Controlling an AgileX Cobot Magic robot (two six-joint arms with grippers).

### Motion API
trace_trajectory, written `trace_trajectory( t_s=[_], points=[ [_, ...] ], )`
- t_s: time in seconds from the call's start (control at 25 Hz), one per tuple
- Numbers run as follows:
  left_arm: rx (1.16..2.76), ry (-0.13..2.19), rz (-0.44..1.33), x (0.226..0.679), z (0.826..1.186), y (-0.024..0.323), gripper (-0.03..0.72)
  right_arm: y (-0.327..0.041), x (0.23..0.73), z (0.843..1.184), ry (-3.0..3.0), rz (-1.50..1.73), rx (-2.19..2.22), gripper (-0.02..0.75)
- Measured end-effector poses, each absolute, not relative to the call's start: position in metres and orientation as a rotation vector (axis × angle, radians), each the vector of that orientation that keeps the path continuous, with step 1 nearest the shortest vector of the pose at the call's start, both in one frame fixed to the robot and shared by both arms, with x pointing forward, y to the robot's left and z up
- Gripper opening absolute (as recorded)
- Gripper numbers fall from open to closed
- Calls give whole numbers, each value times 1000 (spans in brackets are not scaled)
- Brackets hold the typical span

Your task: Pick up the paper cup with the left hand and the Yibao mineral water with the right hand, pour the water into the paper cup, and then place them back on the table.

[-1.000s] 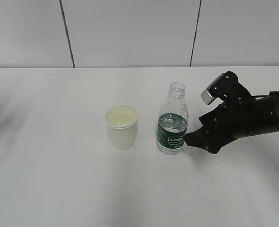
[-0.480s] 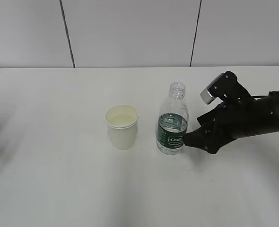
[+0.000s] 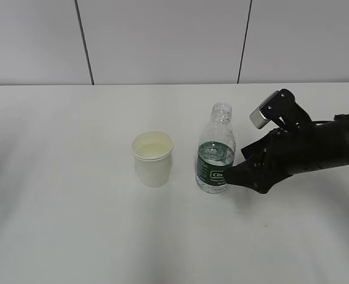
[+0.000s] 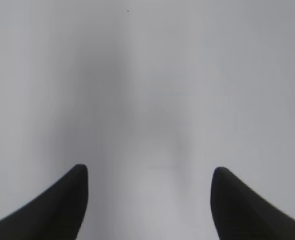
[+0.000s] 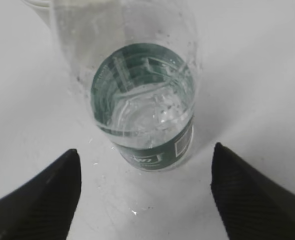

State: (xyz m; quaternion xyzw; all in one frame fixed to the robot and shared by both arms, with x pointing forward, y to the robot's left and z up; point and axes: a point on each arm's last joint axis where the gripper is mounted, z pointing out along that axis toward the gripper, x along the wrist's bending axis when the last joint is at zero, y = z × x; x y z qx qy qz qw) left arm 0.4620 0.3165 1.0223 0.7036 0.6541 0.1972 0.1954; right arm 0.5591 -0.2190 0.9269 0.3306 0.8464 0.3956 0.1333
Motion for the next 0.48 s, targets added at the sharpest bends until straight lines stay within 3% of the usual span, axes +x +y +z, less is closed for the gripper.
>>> trace_trajectory(
  t_s=[0.48],
  points=[
    [1833, 1706, 614, 346, 1051, 298, 507, -220, 559, 926, 2461, 1132, 959, 594]
  ],
)
